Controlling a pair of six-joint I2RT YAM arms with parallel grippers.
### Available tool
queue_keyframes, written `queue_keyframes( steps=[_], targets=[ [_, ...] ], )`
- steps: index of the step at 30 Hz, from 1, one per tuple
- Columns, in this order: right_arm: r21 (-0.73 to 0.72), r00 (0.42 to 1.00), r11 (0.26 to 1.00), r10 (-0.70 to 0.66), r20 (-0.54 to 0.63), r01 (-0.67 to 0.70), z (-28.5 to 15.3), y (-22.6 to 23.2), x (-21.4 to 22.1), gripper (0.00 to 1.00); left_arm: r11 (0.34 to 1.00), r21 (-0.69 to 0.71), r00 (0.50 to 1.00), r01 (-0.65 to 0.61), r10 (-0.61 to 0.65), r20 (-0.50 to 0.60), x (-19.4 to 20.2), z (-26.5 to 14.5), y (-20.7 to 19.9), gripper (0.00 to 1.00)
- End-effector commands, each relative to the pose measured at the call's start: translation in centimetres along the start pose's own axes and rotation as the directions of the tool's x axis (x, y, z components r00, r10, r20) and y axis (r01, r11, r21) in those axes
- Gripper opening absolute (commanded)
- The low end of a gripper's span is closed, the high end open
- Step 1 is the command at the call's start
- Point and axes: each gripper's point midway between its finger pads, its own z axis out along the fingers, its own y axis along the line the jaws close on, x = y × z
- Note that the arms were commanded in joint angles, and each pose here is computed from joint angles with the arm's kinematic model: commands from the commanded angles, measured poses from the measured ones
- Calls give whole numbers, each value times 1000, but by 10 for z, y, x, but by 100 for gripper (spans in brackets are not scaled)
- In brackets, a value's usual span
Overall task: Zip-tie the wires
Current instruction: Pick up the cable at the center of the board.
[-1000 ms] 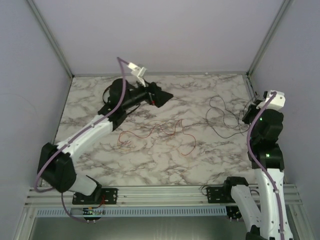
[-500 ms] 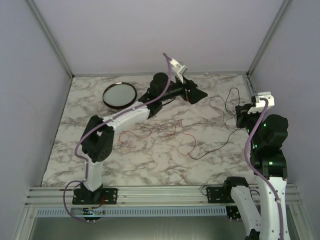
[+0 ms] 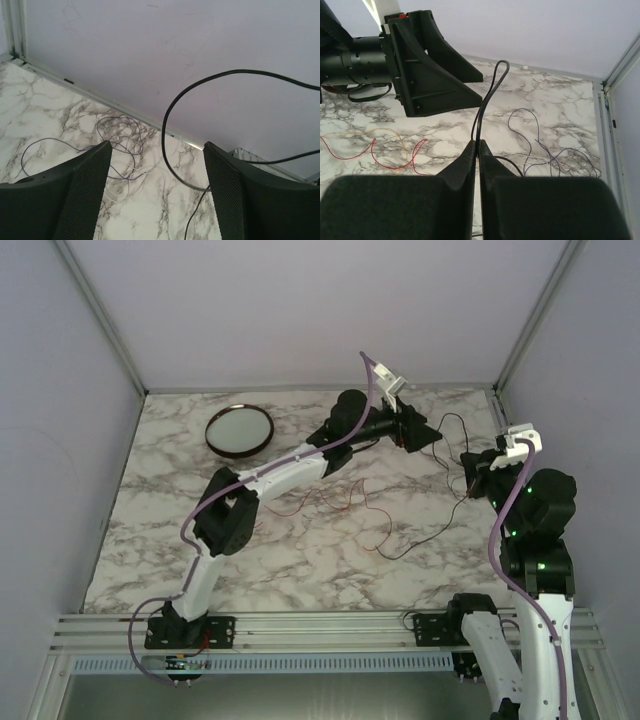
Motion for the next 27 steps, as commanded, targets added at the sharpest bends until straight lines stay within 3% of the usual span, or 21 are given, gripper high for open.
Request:
queue_keyframes(
  steps=[1,6,8,10,13,23,26,27],
  targets=[
    [-51,999,999,-7,42,9,-4,11,-14,0,997,74,999,-23,19,43,-11,13,-16,73],
    [-66,999,998,4,54,0,-5,14,-17,0,997,80,1000,-8,6,25,2,25,-16,65],
    [-56,999,998,4,54,-1,-5,13,-16,0,997,78,1000,-6,5,9,6,28,-15,49],
    [-29,998,1000,4,56,-2,-5,8,-16,0,997,72,1000,-12,12,3,4,27,-17,24],
    [9,999,1000,5,52,-6,-5,1,-14,0,998,31,999,-46,47,-12,-5,21,-17,0],
    [-39,989,990,140,47,-138,23,7,28,4,982,-94,986,-165,163,-31,-104,-23,-61,0],
    [-67,981,983,178,72,-173,30,11,35,15,987,-88,991,-134,134,-7,-128,-33,-81,0],
    [-81,980,980,186,75,-180,31,13,38,26,989,-82,992,-122,123,5,-136,-35,-89,0]
  ],
)
